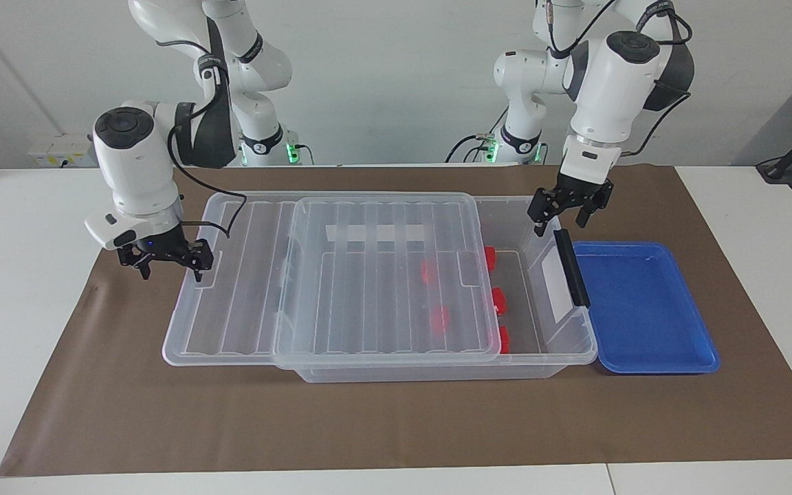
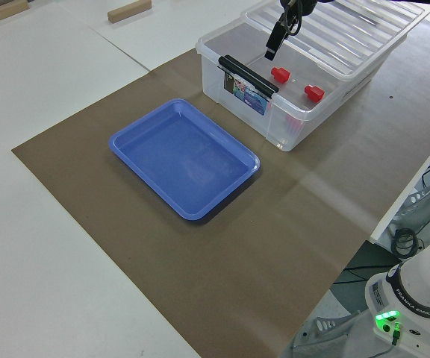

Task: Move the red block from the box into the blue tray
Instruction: 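Move the left gripper over the box toward a red block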

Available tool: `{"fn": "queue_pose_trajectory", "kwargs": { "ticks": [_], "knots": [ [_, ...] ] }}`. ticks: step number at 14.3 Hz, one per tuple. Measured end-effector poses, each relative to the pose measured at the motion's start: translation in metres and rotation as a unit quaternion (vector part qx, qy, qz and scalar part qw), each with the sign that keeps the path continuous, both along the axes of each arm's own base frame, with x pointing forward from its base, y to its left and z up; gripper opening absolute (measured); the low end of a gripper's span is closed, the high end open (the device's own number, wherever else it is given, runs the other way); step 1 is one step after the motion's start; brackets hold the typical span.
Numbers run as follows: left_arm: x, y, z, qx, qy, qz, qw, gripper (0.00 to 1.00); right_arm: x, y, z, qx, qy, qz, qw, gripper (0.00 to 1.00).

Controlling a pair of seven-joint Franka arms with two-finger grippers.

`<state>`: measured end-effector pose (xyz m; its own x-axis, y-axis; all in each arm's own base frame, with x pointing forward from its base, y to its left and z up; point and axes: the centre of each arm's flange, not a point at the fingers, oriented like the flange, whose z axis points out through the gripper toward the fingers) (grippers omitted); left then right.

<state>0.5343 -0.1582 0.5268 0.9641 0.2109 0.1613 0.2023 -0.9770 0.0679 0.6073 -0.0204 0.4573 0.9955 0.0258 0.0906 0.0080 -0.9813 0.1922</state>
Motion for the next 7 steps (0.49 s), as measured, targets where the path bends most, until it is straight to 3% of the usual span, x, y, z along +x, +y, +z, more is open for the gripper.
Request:
{"fn": "queue_pose_trajectory", "kwargs": {
  "ticks": [7],
  "knots": [
    [0.005, -0.048, -0.045, -0.005, 0.0, 0.019, 1.0, 1.0, -0.001, -0.013, 0.0, -0.009, 0.003, -0.004, 1.0, 1.0]
  ]
}}
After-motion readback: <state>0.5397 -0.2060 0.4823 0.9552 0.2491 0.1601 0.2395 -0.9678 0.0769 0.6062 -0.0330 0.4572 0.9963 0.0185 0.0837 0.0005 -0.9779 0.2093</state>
